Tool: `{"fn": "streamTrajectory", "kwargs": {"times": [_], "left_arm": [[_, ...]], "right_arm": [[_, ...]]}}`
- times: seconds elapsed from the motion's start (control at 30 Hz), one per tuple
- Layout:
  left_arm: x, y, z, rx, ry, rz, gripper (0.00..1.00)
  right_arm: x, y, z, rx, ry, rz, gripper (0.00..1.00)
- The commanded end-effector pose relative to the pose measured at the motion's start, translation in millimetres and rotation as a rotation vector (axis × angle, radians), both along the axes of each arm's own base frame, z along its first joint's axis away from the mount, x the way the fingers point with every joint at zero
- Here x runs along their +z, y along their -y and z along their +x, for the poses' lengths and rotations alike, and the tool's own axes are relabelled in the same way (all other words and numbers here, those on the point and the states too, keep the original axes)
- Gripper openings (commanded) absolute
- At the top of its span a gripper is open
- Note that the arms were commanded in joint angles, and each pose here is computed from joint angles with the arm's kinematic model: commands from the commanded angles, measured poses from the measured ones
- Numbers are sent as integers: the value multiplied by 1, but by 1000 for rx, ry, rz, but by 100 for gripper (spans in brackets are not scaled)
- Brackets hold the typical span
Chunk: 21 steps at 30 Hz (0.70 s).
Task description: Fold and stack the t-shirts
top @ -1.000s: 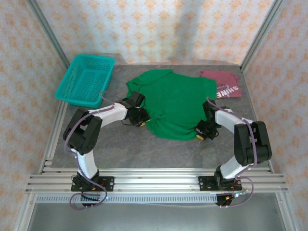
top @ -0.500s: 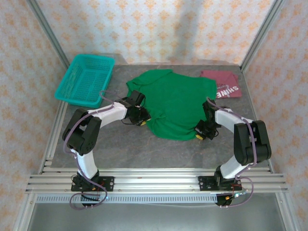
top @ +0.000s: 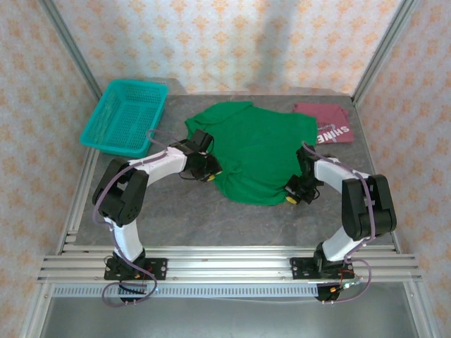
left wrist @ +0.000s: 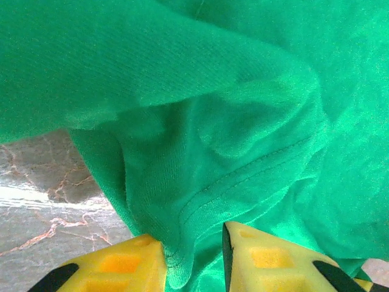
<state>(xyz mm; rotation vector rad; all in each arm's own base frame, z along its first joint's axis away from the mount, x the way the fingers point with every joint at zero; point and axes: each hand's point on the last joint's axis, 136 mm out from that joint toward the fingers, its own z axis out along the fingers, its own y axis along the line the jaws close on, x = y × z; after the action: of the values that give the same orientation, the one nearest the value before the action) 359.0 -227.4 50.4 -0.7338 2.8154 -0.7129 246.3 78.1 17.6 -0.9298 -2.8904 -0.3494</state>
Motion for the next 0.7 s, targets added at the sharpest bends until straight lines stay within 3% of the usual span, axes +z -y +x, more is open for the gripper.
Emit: {"fn": "streamTrajectory", "kwargs": {"times": [0.0,0.17,0.3,0.33,0.47,0.67], "left_arm": [[-6,-7,-1,-8,-23,34,28],[-11,-9,-1,-6,-27,52,22],[-16,-7,0,-17,-35,58,9],[-18,-9,-1,-18,-44,71,2],[-15,-13,0,-33,-32,98,0],[53,-20,18,-44,122,122,0]], "right_arm": [[-9,5,-5,10,-30,-24,0],[-9,5,-3,9,-25,-23,0],[-7,4,0,9,-17,-21,0],[-6,4,1,8,-12,-20,0],[3,4,6,4,23,-18,0],[47,8,25,7,179,-34,0]]}}
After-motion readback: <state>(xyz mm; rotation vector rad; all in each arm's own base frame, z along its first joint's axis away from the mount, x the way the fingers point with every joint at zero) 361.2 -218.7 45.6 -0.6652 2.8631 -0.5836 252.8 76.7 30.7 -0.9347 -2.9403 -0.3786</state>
